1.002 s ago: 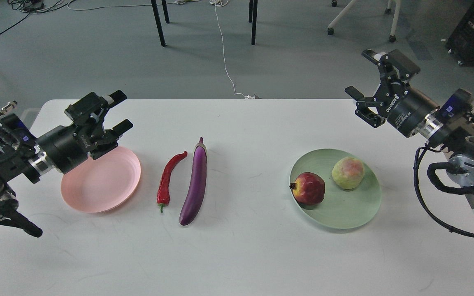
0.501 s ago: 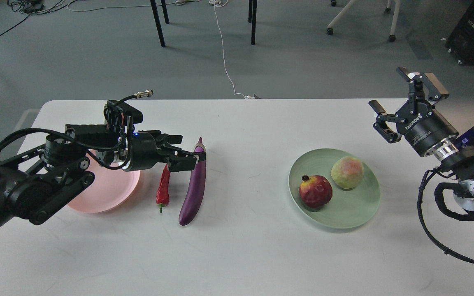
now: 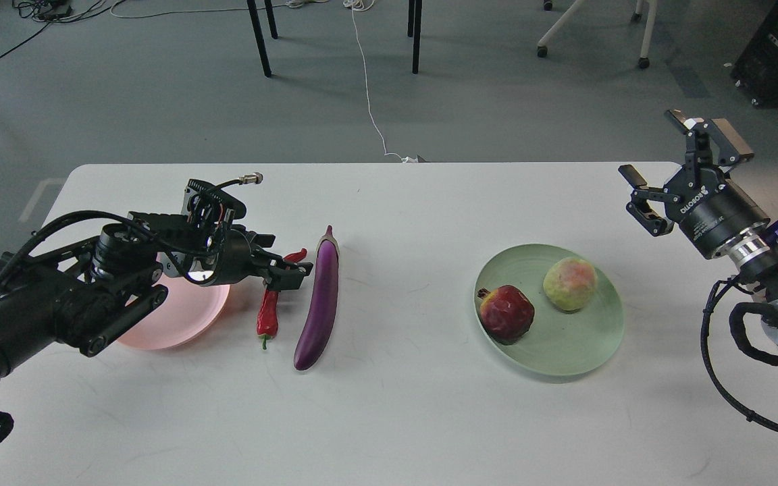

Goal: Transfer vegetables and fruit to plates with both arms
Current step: 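Reach the left gripper down and grasp the red chili pepper, then lift the chili pepper onto the pink plate and release it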

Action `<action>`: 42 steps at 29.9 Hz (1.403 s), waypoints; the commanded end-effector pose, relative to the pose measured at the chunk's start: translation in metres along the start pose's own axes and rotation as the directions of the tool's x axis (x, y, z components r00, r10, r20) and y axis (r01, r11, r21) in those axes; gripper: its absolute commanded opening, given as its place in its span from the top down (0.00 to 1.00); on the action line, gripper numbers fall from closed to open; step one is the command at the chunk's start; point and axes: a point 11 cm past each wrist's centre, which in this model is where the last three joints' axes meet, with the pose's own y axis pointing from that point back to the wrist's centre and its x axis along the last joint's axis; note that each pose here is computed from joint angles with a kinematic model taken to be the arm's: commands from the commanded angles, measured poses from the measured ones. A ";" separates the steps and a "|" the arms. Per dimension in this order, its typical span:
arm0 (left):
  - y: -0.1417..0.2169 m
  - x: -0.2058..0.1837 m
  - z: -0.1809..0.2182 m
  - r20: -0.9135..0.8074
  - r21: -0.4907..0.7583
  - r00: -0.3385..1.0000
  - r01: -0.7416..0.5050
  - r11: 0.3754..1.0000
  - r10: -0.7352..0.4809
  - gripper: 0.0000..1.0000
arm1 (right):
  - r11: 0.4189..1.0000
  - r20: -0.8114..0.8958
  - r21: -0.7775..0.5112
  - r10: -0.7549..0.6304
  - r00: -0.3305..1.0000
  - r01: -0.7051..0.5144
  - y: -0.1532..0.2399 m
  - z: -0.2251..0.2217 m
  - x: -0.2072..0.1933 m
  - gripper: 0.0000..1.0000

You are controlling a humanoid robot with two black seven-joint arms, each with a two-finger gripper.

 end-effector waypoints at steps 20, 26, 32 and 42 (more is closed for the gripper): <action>0.001 -0.014 -0.005 0.004 0.015 1.000 0.023 1.000 -0.023 0.91 | 1.000 0.001 -0.004 0.003 1.000 -0.003 0.002 0.002 0.001 0.02; 0.017 0.000 -0.018 -0.023 0.046 1.000 -0.018 0.999 0.019 0.91 | 1.000 0.003 -0.005 0.003 1.000 -0.003 0.002 0.003 0.000 0.02; 0.048 0.028 -0.043 -0.028 0.088 0.997 -0.073 0.993 0.076 0.90 | 1.000 0.001 -0.004 0.003 1.000 -0.003 0.002 0.002 0.001 0.02; 0.101 -0.033 -0.099 -0.045 0.230 0.998 0.042 0.972 -0.033 0.85 | 1.000 0.005 -0.012 0.005 1.000 -0.005 0.004 0.006 0.001 0.02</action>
